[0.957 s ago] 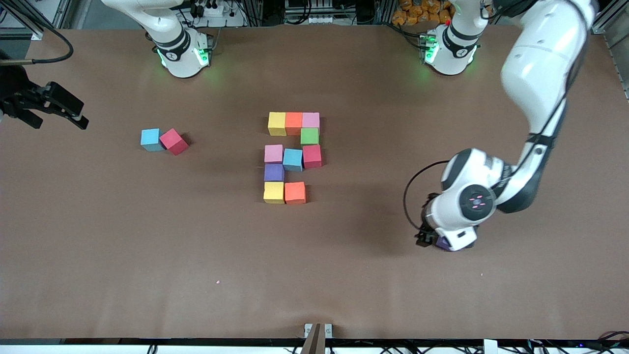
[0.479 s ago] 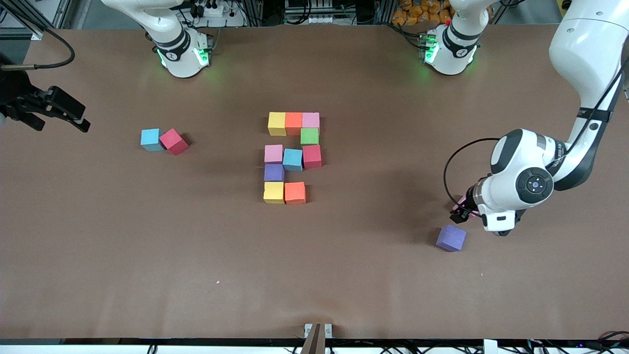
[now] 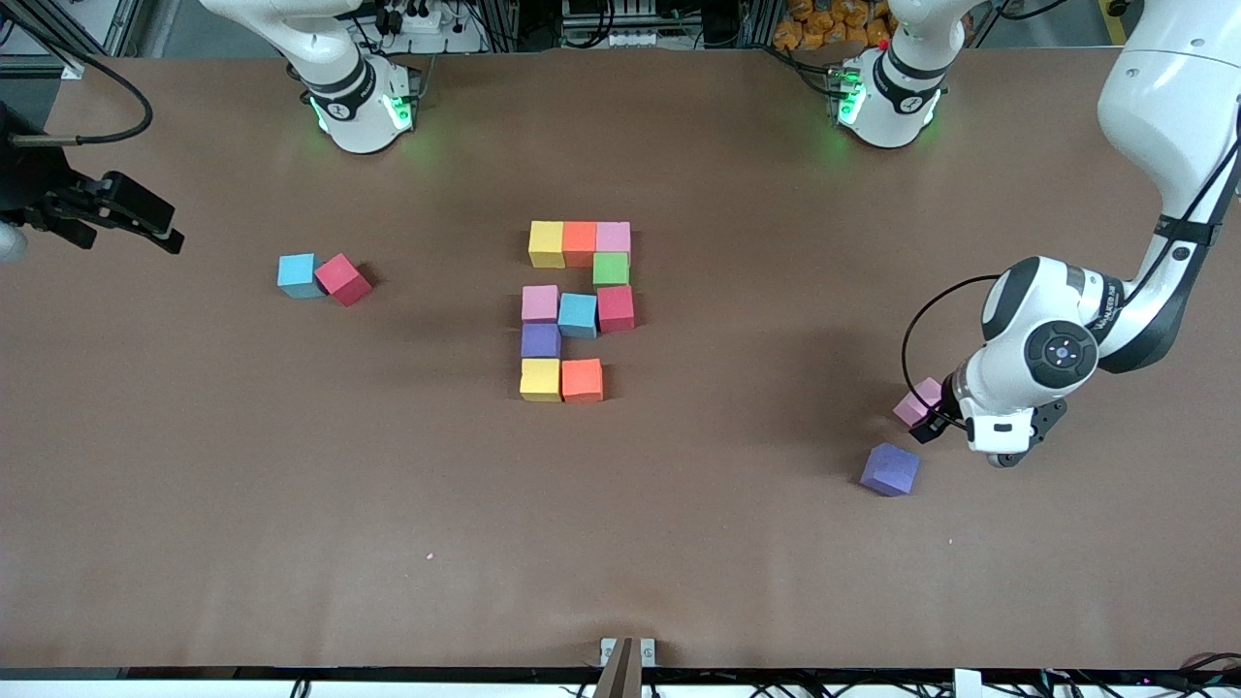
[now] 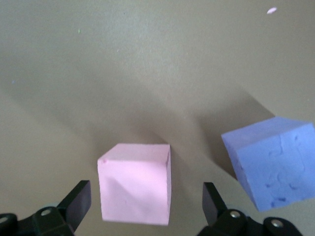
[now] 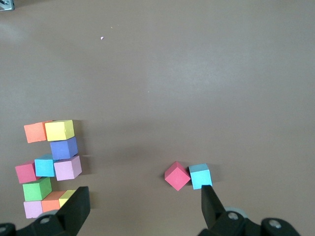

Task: Form number 2 with 11 blocks
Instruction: 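Grasp the light pink cube with the left gripper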

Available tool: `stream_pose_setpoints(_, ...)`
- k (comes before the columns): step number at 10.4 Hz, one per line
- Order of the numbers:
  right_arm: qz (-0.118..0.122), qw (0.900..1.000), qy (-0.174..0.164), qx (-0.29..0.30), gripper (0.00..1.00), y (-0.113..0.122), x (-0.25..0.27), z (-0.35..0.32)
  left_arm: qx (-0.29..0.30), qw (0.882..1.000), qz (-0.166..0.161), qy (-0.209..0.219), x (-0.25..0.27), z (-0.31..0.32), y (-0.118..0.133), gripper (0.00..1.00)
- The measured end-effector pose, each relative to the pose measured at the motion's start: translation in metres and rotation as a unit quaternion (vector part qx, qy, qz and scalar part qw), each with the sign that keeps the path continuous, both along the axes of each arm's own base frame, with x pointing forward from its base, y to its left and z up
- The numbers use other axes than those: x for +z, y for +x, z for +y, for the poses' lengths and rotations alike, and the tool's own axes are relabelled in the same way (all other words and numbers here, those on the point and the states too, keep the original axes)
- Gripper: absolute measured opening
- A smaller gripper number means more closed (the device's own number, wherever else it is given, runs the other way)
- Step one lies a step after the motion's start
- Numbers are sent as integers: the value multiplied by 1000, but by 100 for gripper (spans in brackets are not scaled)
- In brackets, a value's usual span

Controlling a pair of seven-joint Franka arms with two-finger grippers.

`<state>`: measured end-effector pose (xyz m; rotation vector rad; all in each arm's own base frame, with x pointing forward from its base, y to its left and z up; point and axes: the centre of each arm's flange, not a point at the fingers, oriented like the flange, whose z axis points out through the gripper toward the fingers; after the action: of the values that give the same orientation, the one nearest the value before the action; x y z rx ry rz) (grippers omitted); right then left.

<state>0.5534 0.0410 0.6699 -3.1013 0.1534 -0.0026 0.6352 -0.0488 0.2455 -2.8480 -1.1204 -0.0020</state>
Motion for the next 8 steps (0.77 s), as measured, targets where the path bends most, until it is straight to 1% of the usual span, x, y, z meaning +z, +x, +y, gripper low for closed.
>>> stream_pose_setpoints(2, 2, 1000, 0, -1, 100, 0, -1, 0, 1, 1000, -8, -10, -12, 8, -3, 100)
stream_pose_setpoints(5, 6, 1000, 0, -2, 100, -1, -2, -1, -18, 1000, 3, -2, -32, 6, -12, 100)
stream_pose_setpoints(8, 7, 1000, 0, -1, 100, -1, -2, -1, -24, 1000, 13, 0, -44, 6, -18, 100)
